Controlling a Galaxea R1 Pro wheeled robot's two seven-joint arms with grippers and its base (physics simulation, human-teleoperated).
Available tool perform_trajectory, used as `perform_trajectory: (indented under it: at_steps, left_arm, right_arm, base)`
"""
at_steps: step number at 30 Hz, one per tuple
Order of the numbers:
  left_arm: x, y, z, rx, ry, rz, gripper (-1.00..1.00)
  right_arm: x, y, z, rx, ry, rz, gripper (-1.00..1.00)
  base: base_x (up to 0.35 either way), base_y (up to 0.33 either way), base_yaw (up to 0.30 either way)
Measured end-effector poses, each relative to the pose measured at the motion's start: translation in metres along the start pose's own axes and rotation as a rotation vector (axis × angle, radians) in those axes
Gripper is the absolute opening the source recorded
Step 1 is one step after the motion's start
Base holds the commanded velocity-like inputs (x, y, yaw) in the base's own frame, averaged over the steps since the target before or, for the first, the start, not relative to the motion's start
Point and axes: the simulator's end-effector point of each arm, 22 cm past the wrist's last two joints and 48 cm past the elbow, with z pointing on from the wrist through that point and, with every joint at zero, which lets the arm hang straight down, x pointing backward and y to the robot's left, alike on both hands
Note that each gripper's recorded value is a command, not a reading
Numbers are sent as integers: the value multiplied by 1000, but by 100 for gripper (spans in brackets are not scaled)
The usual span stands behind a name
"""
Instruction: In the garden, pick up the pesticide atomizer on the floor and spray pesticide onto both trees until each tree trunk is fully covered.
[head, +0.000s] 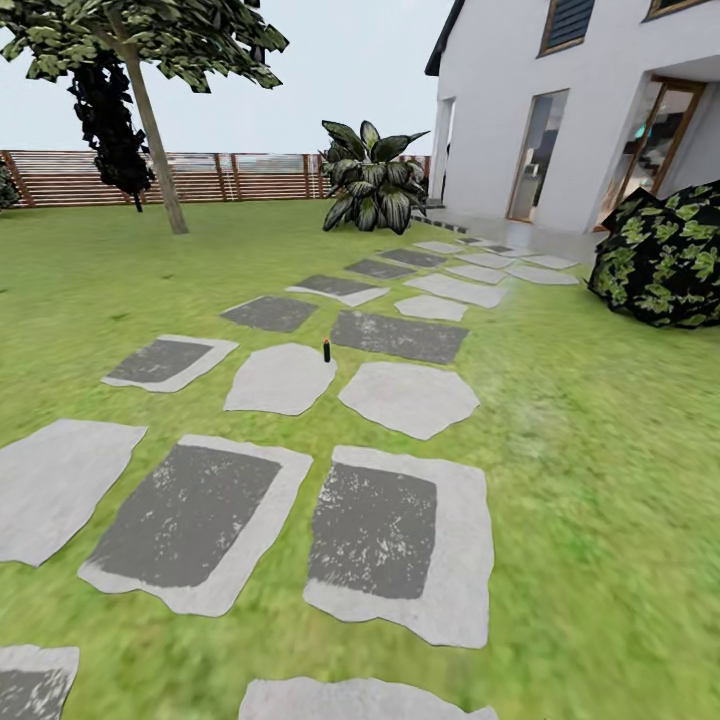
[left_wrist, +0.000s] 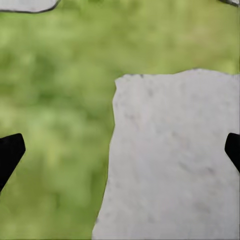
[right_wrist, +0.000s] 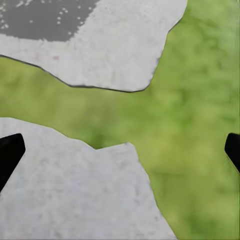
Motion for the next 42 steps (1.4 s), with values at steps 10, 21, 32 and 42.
perform_trajectory:
  at_steps: [10,21,32,42]
  left_arm:
    - [0,0,0,-1,1,-2,100]
    - [0,0,0,1,2,2,100]
    - [1,1,0,-1,5,2,100]
    - [1,0,0,-1,5,2,100]
  right_arm:
    - [1,1,0,-2,2,-1,100]
    - [1,1,0,-3,1,-2,100]
    - [1,1,0,-2,1,-1,100]
    - [2,1,-1,-2,3,-2,100]
  base:
    - [338,0,0]
    - [338,0,0]
    - [338,0,0]
    - [338,0,0]
